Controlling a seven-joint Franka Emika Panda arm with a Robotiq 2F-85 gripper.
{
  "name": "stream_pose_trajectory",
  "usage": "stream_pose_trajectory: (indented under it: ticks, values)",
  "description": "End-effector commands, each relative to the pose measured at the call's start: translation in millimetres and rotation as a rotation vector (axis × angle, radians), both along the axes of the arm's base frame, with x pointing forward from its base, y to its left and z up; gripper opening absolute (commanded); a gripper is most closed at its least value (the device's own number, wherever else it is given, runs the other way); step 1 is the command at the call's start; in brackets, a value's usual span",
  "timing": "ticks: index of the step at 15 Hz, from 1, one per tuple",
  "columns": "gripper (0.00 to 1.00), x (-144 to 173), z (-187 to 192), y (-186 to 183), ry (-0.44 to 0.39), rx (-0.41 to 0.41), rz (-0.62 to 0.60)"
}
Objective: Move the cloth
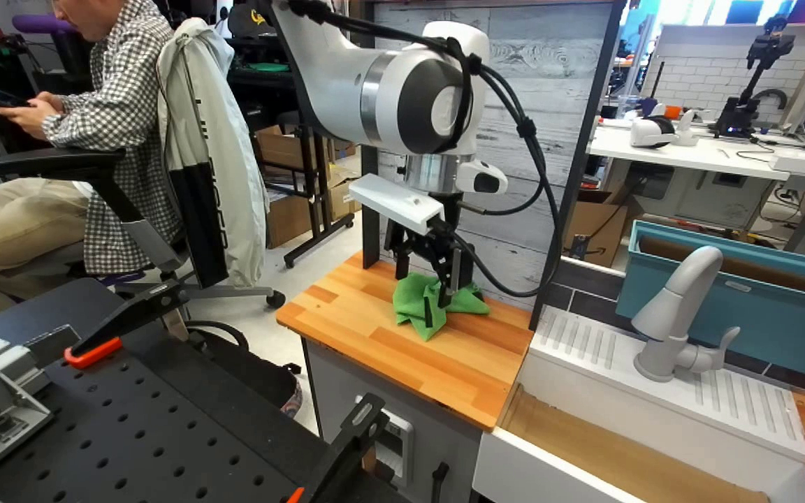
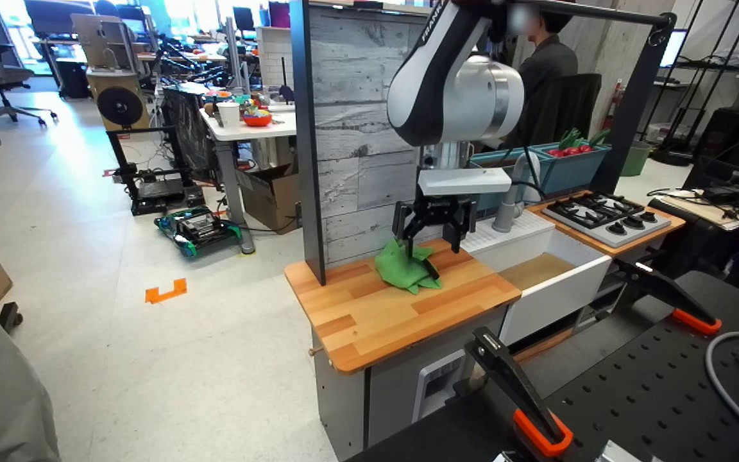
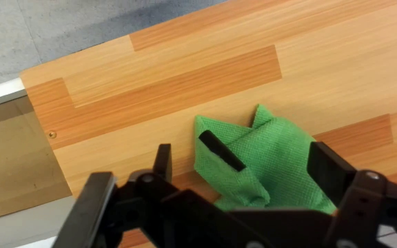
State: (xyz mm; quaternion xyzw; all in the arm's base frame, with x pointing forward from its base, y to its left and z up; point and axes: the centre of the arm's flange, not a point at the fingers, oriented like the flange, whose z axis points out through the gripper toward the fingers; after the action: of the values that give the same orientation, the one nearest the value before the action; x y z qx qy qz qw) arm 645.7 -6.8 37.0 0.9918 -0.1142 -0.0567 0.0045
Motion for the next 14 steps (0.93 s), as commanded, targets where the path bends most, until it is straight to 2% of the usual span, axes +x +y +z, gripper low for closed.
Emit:
stream_pose_trajectory:
  ticks: [1,14]
  values:
    - [1.00,16,-30,2,-0.016,-0.021,0.007]
    - [1.00,30,-78,12,-0.009,-0.028,0.036]
